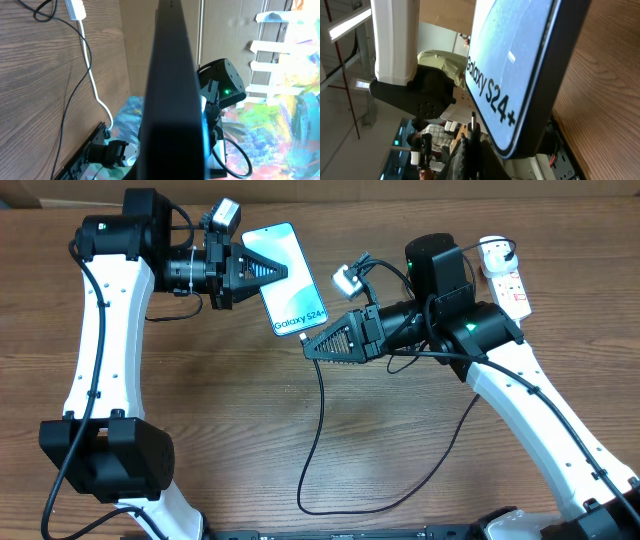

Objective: Plug charger to phone and switch on socket

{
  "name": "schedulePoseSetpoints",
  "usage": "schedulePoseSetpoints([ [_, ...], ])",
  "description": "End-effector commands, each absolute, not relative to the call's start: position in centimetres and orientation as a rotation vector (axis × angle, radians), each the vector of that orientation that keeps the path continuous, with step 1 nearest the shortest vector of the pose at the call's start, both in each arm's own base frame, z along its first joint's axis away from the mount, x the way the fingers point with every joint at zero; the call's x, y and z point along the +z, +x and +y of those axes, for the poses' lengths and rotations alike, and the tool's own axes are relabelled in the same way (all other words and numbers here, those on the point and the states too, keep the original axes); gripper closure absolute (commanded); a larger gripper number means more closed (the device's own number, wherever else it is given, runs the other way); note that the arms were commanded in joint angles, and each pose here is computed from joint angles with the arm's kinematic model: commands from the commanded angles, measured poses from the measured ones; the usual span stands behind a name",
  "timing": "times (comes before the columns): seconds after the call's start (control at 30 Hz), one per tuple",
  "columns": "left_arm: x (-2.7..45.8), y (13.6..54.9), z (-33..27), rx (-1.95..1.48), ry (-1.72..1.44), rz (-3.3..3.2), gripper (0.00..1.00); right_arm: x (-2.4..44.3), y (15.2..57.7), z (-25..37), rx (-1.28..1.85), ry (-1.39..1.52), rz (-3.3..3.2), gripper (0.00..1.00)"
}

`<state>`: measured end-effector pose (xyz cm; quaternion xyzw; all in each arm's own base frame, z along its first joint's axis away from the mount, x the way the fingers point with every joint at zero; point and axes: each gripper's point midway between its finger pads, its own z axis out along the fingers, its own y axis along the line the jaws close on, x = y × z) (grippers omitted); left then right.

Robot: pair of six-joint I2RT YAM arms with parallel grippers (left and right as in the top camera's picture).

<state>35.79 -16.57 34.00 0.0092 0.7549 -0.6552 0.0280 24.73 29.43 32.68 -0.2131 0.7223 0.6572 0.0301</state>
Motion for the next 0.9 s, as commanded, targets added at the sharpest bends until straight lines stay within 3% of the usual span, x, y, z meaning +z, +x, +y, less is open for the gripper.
schedulePoseSetpoints([
  [0.0, 35.8, 35.4, -16.9, -2.080, 0.087, 2.246, 0.96, 33.6, 24.7, 29.1, 2.010, -0.672, 2.193, 0.96],
  [0.87, 36.5, 35.3, -16.9, -2.124, 0.111, 2.192, 0.96, 33.5, 25.2, 28.4, 2.059, -0.603, 2.231, 0.96],
])
